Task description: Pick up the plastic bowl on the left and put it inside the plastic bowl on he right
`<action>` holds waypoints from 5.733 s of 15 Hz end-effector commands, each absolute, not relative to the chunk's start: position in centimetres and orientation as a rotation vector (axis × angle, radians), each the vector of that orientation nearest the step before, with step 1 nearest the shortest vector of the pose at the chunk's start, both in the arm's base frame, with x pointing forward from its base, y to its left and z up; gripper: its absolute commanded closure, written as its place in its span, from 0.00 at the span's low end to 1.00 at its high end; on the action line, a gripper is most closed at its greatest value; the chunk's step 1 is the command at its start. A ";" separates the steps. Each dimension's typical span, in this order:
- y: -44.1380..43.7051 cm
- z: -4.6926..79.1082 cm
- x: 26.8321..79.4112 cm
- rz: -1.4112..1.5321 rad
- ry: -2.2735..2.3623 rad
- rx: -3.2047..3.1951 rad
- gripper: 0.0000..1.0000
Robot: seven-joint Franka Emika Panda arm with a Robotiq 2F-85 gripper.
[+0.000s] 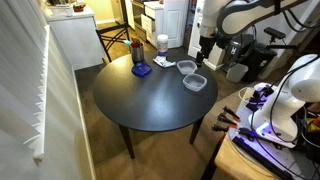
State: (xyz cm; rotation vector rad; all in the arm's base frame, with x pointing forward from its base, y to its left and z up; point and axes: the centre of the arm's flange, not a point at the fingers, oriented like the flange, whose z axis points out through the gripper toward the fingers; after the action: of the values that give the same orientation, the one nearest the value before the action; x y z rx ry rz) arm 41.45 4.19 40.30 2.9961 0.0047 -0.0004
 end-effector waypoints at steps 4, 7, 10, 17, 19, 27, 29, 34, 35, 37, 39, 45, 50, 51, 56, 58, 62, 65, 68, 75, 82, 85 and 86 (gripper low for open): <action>4.2 40.3 41.5 0.000 0.005 2.996 0.00; 4.2 40.3 41.5 0.000 0.005 2.996 0.00; 4.2 40.3 41.5 0.000 0.005 2.996 0.00; 4.0 39.6 46.5 0.089 0.022 3.007 0.00; 3.0 39.1 48.5 0.126 0.007 3.016 0.00; 1.6 34.4 52.3 0.057 -0.016 3.019 0.00; 1.3 32.6 52.8 0.025 -0.016 3.027 0.00; 1.2 31.3 53.0 0.010 -0.054 3.044 0.00; 1.2 31.1 53.1 0.006 -0.055 3.043 0.00; 1.1 31.2 53.1 0.009 -0.055 3.043 0.00; 1.2 31.3 53.1 0.011 -0.054 3.043 0.00; 0.8 28.6 53.6 0.140 -0.042 3.006 0.00; -1.0 23.1 52.7 0.215 -0.035 3.011 0.00; -1.7 21.9 52.3 0.186 -0.052 3.020 0.00; -6.1 17.0 51.1 0.095 -0.170 3.015 0.00; -7.6 15.4 51.2 0.126 -0.180 3.018 0.00; -9.3 12.7 51.6 0.153 -0.280 3.033 0.00; -9.7 11.5 51.8 0.179 -0.314 3.049 0.25; -9.3 11.2 52.2 0.213 -0.331 3.065 0.39; -8.7 11.6 52.7 0.262 -0.333 3.081 0.85; -8.6 13.1 52.5 0.241 -0.367 3.056 0.96; -8.8 15.5 52.2 0.257 -0.401 3.024 0.96; -8.9 16.2 52.2 0.260 -0.403 3.017 0.96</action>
State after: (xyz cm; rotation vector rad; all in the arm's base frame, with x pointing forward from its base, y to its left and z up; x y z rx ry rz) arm 53.41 -9.13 13.24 3.0379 -0.3735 0.2655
